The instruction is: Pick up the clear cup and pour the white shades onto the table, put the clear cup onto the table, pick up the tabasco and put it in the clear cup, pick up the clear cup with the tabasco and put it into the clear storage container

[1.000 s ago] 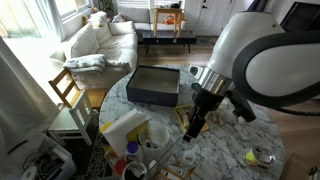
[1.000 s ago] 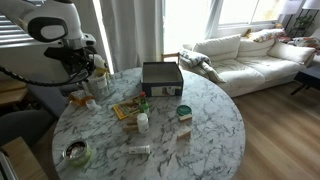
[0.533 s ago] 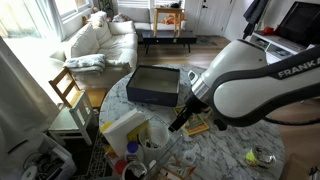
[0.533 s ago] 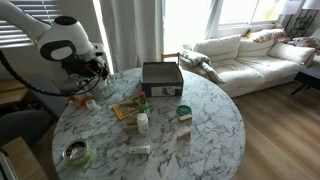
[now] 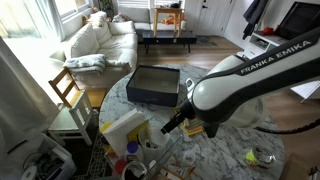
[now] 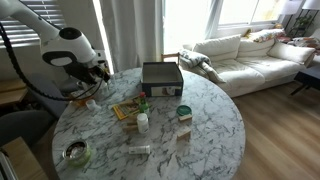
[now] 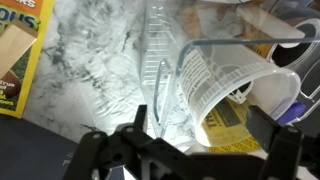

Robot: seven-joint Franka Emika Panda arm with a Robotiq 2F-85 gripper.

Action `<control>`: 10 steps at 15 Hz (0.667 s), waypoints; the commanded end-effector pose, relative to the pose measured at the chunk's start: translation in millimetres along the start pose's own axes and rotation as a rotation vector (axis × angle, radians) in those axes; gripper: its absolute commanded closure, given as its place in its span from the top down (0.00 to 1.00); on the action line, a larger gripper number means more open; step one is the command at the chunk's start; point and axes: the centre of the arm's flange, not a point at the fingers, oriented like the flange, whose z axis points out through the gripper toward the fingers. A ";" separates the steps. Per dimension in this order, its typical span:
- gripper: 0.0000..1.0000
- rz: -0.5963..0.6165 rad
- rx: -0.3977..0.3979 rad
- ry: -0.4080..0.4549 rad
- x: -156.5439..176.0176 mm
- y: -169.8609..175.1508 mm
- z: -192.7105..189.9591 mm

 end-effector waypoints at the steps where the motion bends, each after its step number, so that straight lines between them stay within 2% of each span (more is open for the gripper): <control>1: 0.90 -0.004 0.045 0.027 -3.9 2.8 16.4; 2: 0.77 -0.006 0.053 0.031 -3.6 2.1 17.3; 5: 0.56 -0.013 0.079 0.038 -4.9 3.5 15.8; 7: 0.37 -0.013 0.079 0.045 -5.6 7.5 13.1; 10: 0.14 -0.009 0.077 0.039 -9.5 13.5 13.9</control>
